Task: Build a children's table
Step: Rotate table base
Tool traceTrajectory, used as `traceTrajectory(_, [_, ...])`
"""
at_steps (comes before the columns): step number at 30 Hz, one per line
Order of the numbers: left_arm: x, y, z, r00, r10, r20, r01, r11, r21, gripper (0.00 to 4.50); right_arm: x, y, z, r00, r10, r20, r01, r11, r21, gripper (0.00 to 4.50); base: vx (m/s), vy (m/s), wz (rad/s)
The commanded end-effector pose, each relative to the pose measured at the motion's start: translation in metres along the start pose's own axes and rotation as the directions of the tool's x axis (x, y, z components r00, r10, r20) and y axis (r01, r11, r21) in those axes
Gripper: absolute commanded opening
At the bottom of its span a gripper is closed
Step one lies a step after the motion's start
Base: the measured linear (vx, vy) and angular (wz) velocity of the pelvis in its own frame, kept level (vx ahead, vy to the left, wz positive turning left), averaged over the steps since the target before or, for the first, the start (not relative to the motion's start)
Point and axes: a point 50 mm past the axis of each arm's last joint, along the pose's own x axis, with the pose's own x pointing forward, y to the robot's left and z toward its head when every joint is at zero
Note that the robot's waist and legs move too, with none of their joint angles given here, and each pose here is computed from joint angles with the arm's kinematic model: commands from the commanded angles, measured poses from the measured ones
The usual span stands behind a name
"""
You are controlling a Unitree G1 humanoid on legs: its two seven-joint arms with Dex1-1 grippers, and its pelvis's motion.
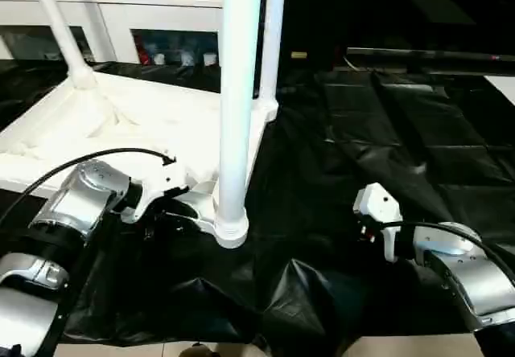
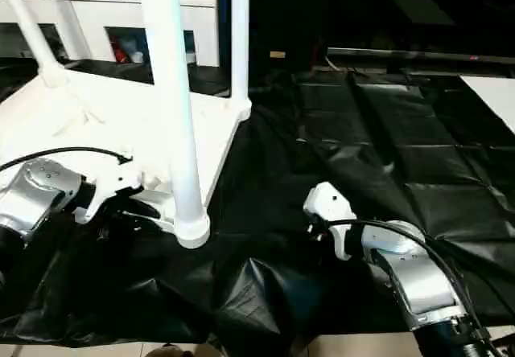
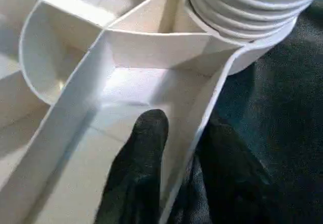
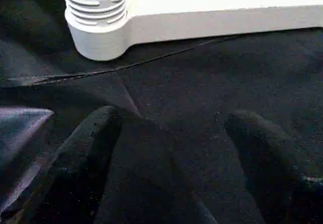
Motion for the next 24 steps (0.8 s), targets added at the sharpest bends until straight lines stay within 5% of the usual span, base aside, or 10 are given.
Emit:
traceTrajectory(1, [0.004,-0.004,0.005,0.999,-0.035,0.013,0.036,0.999,-0.026,0.82,-0.001,0.0,0.001,1.0,0.004,-0.005,-0.004,1.0,-0.018,3.8,0.0,0.0,0.0])
traceTrajectory(11, [0.032,-0.014,0.015,1.0,-0.006,0.031,0.011,0.991,-0.137,0.28,0.005,-0.006,0.003,0.999,-0.047,-0.004,0.047,0.999,-0.012,3.8,0.0,0.0,0.0])
traceTrajectory(16, [0.055,-0.011,0.024,0.981,0.188,0.052,-0.168,0.95,-0.264,0.09,0.011,-0.015,0.004,0.986,-0.165,0.006,0.165,0.986,0.027,3.8,0.0,0.0,0.0])
traceTrajectory(24, [0.07,-0.022,0.033,0.959,0.244,0.146,-0.206,0.949,-0.238,0.01,0.023,-0.018,0.006,0.959,-0.278,0.051,0.272,0.957,0.105,3.8,0.0,0.0,0.0])
